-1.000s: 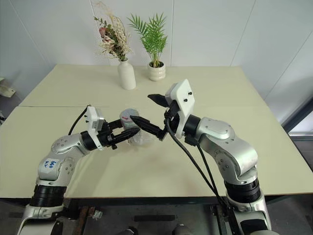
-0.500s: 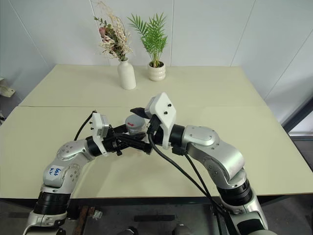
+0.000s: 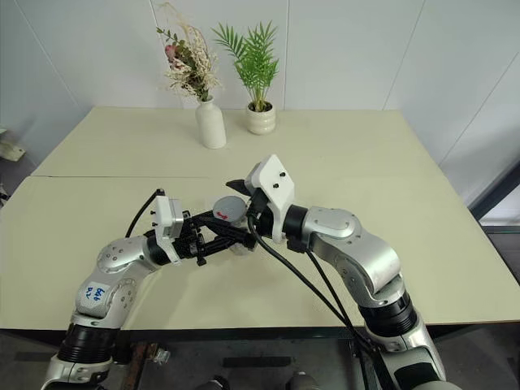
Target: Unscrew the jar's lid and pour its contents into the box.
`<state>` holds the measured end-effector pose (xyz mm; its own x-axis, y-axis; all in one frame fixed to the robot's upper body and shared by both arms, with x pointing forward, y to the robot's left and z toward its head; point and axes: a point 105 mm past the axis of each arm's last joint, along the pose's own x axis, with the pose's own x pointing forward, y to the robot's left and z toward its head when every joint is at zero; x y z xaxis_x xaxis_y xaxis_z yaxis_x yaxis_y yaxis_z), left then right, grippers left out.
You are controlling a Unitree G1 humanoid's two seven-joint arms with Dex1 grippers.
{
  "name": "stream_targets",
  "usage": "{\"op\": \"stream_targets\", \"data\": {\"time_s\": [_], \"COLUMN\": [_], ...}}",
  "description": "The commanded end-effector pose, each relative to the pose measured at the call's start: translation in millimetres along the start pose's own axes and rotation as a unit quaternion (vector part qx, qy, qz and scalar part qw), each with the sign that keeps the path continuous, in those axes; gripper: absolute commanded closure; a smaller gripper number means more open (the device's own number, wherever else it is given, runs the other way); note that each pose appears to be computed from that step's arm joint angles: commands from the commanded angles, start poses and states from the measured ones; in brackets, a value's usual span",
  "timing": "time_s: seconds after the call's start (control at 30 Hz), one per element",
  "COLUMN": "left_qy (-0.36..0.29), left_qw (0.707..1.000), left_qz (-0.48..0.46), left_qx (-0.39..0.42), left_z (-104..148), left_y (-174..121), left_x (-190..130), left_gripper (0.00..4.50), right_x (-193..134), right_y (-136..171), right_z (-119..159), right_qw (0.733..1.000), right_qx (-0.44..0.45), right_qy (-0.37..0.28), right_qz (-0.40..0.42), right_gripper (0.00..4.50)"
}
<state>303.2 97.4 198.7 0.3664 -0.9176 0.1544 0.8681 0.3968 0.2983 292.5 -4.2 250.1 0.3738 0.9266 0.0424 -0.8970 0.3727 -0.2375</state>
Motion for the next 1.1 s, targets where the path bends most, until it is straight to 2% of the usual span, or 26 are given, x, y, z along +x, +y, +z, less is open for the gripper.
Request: {"op": "stream_targets", "data": {"time_s": [0.03,0.3,0.6,0.97,1.1], "left_qy": [-0.009,-0.011,-0.029,-0.020,-0.018], "left_qw": [1.000,1.000,0.999,1.000,1.000], "left_qz": [-0.013,-0.012,0.007,-0.006,-0.007], "left_qx": [0.022,0.015,-0.014,-0.013,-0.014], "left_z": [6,6,14,13,12], "left_y": [-3,-1,8,6,6], "left_x": [2,3,9,10,10], "left_gripper": [2.37,2.37,2.37,2.37,2.37], "right_x": [0,3,3,7,7], "right_y": [3,-4,1,-8,-9], "right_z": [9,19,15,17,18], "right_qw": [1.000,0.999,0.999,0.999,0.999], "right_qx": [-0.015,-0.028,-0.035,-0.045,-0.047], "right_qy": [-0.006,-0.024,-0.018,-0.020,-0.021], "right_qz": [0.018,0.011,0.026,0.011,0.011], "right_gripper": [0.00,0.00,0.00,0.00,0.92]}}
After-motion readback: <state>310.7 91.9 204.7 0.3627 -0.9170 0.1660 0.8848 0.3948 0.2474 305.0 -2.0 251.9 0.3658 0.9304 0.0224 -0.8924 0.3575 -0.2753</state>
